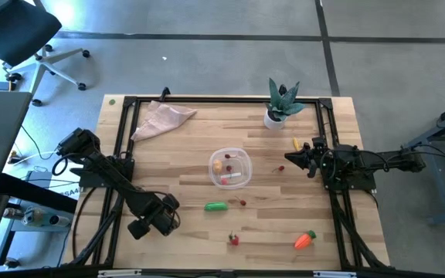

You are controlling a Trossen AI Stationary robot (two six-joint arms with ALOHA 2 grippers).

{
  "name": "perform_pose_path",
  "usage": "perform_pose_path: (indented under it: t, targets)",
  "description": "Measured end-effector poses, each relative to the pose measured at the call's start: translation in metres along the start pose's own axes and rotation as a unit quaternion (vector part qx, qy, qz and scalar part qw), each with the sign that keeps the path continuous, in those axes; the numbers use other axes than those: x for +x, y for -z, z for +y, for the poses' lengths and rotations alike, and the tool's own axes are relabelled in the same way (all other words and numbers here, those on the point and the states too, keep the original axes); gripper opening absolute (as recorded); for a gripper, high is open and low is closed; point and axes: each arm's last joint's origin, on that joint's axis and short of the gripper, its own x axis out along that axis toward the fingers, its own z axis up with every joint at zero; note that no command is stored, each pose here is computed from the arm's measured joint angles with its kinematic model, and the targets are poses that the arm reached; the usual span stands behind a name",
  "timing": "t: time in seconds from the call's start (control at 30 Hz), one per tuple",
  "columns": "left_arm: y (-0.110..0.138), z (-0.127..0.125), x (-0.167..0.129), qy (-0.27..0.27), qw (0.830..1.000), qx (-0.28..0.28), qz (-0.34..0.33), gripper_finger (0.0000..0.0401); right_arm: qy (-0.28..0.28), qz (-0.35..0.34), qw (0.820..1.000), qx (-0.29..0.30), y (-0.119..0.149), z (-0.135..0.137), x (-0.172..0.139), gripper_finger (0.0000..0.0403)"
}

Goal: Pick and placing Produce into tupperware
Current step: Put the orange peach into the transparent bin

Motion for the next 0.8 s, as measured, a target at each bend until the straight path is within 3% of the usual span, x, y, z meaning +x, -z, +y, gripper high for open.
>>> perform_pose_path:
  t: [0.2,0.63,0.8]
  targets:
    - [0.000,-0.001,0.000,0.025,0.999,-0.033,-0.001,0.0372,0.000,0.000,1.000,0.000,0.000,0.000,0.000,0.0036]
    - [-0.008,-0.001,0.000,0.022,0.999,0.004,-0.044,0.0372,0.000,0.000,1.000,0.000,0.000,0.000,0.000,0.0036]
    - [-0.010,0.000,-0.001,0.021,0.998,-0.031,-0.052,0.0372,0.000,0.000,1.000,0.000,0.000,0.000,0.000,0.0036]
